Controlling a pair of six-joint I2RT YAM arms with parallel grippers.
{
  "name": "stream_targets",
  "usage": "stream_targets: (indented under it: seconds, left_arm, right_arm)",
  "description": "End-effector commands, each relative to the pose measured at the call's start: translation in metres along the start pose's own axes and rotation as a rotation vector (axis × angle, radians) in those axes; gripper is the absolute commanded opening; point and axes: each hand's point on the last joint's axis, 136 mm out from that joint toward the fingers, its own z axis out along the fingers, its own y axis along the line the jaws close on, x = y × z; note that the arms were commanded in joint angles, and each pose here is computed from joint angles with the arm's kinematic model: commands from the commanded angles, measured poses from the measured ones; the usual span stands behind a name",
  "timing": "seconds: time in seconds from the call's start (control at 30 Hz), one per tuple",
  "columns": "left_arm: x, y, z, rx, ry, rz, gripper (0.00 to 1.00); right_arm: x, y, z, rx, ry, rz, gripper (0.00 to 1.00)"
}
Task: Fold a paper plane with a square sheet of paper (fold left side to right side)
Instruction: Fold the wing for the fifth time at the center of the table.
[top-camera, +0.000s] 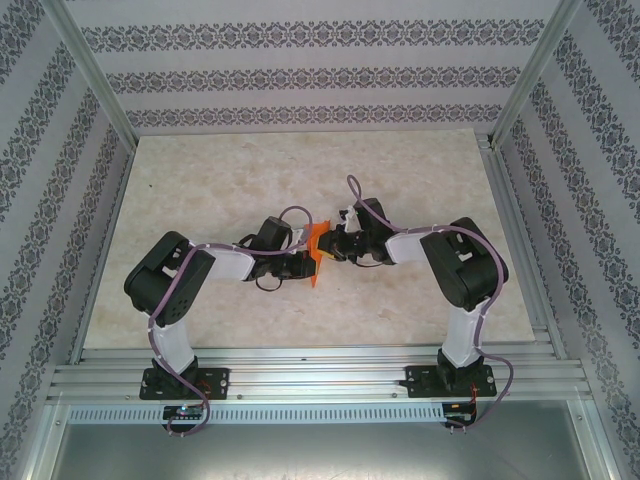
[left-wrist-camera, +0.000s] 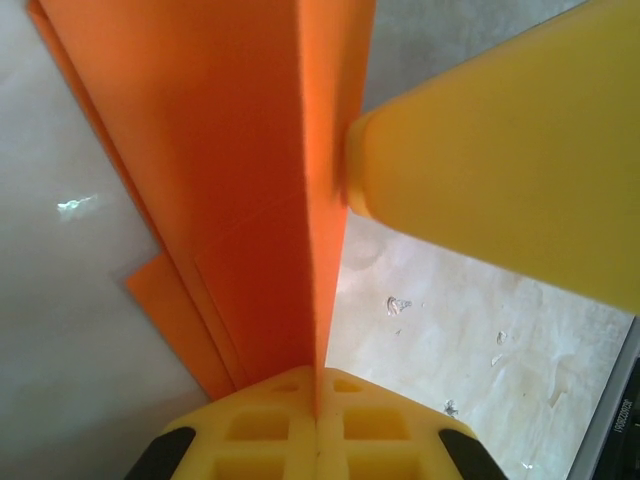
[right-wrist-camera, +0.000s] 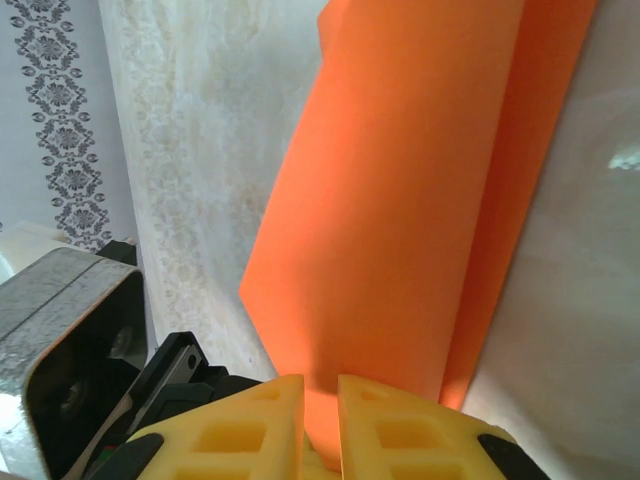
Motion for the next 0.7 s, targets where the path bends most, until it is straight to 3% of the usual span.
stream_targets:
  seconds: [0.0,0.67]
  left_arm:
    - [0.004,0.013,0.006,-0.02,0.005,-0.025,0.05]
    - [0.009,0.015,0.006,-0.014,0.013,-0.041,0.12]
  right_arm:
    - [-0.007,0.005,0.007,-0.012,-0.016,-0.02,0.17]
    - [-0.004,-0.023,0.019,0.046,-0.007,0.019,0.15]
